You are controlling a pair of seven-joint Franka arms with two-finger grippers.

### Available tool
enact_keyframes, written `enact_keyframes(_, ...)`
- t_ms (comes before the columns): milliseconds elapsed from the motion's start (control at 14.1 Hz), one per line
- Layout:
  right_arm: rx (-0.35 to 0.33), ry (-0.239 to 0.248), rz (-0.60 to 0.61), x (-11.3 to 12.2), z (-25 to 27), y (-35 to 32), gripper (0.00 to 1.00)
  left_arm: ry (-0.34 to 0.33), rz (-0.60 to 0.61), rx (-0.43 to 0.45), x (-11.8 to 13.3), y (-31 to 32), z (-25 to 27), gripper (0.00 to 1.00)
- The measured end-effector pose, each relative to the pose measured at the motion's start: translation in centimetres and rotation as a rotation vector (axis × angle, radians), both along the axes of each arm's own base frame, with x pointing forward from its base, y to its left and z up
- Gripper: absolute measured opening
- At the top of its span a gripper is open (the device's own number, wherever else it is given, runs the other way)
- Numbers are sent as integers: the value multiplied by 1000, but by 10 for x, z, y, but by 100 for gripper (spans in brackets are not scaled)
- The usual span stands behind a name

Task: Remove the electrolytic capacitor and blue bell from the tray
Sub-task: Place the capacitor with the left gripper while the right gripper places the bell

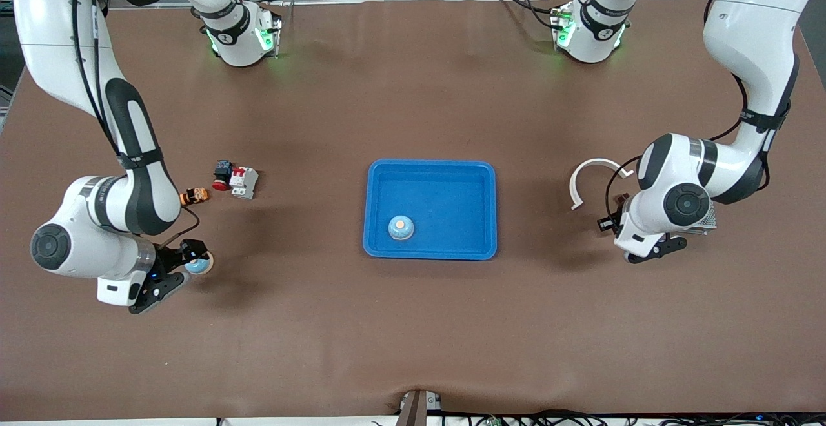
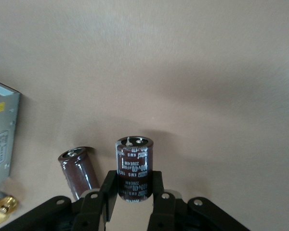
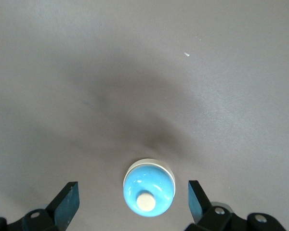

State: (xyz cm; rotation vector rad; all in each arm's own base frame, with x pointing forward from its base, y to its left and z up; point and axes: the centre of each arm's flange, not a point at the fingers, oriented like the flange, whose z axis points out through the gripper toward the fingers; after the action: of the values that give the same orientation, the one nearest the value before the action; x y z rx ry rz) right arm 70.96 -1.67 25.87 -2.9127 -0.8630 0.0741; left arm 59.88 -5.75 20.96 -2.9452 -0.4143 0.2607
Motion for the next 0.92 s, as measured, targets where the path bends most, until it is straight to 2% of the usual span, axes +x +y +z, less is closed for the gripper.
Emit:
enact_keyframes(213, 3, 35, -73, 5, 20, 18, 100, -7, -28, -10, -15, -9, -13, 33)
enact_keyframes(427, -6, 86, -154, 7, 42, 38, 100, -7, -37, -12, -17, -13, -14, 33)
enact_keyframes(712, -23, 99, -274, 7, 62, 71, 100, -1, -40, -12, -20, -16, -16, 33)
enact_keyframes(854, -32, 101, -321, 4, 74, 95, 100, -2, -39, -12, -20, -16, -16, 49)
enact_keyframes(925, -39, 111, -348, 0, 79, 107, 100, -5, -41, -14, -20, -17, -16, 60)
